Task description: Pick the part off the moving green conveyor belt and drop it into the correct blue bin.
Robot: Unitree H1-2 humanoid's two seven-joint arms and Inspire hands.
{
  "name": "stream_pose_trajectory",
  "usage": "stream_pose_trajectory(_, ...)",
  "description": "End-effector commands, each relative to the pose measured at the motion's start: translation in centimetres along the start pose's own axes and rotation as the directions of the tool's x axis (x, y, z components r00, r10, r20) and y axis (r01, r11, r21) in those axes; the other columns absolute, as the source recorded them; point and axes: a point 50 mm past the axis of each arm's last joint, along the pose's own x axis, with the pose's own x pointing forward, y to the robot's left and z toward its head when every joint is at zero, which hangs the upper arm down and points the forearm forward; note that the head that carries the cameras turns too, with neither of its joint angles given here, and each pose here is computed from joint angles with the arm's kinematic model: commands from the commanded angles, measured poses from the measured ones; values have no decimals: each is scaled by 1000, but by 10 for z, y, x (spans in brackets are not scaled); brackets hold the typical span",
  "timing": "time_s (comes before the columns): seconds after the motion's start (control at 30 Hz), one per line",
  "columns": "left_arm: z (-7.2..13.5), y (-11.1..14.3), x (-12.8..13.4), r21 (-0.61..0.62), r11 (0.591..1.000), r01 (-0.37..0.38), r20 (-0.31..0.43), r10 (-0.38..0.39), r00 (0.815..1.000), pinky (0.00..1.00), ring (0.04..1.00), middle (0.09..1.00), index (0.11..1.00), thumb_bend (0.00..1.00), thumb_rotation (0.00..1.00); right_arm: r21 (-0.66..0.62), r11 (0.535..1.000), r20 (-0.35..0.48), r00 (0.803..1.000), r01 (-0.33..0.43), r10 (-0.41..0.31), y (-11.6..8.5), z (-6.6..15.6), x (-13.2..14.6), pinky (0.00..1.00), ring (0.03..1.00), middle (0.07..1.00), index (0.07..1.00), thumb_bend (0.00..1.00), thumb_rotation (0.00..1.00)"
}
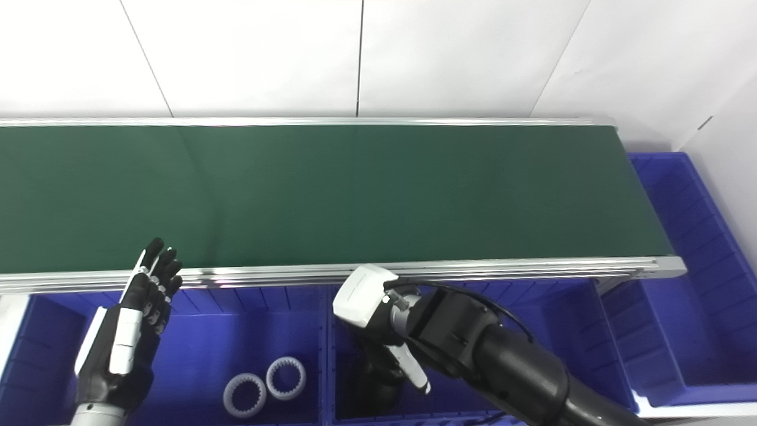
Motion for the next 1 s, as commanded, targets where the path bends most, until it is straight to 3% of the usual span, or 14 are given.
stream_pose_trajectory(0.0,8,4,0,16,1000,11,30,-11,999,1000,983,979,1000,653,879,-76,996,-14,999,48,-49,-6,0,-10,137,216,469,488,531,0)
stream_pose_trajectory(0.2,8,7,0,25,1000,16,21,-16,1000,1000,985,980,1000,654,882,-41,999,-44,999,-3,1,0,2,-15,159,246,475,490,531,0)
stream_pose_trajectory(0.37,7,7,0,34,999,14,16,-15,1000,1000,979,975,1000,671,882,-74,997,-75,997,22,-27,11,2,-17,166,266,476,493,531,0)
stream_pose_trajectory(0.47,8,7,-1,34,999,16,14,-17,1000,1000,980,978,1000,668,886,-83,996,-87,996,24,-31,16,0,-16,202,316,480,661,558,0)
stream_pose_trajectory(0.5,8,7,-1,32,999,17,14,-17,1000,1000,980,978,1000,668,885,-74,997,-97,995,25,-32,18,0,-16,257,382,484,692,563,0)
stream_pose_trajectory(0.53,8,7,-1,31,999,17,13,-18,1000,1000,981,978,1000,669,883,-67,997,-103,994,26,-33,18,-1,-15,330,462,561,712,724,105)
stream_pose_trajectory(0.57,8,7,0,32,999,18,14,-18,1000,1000,981,978,1000,670,882,-56,998,-112,993,29,-36,19,0,-16,355,489,587,719,779,142)
stream_pose_trajectory(0.6,8,7,0,33,999,18,14,-19,1000,1000,978,975,1000,671,881,-51,998,-117,992,32,-38,19,0,-17,496,622,689,741,890,460)
stream_pose_trajectory(0.63,9,7,0,35,999,18,15,-19,1000,1000,977,974,1000,673,880,-50,998,-121,992,32,-38,19,0,-17,575,698,742,756,948,614)
stream_pose_trajectory(0.7,9,7,0,34,999,18,17,-19,1000,1000,977,975,1000,671,883,-62,998,-129,991,28,-36,20,1,-19,674,780,808,796,993,800)
stream_pose_trajectory(0.83,9,6,0,33,999,20,18,-20,1000,1000,975,975,1000,667,886,-69,997,-127,991,31,-40,19,2,-23,699,818,857,818,1000,914)
stream_pose_trajectory(0.97,10,5,1,31,999,16,17,-17,1000,1000,974,973,1000,672,881,-55,998,-124,992,32,-38,18,1,-25,690,817,862,817,1000,931)
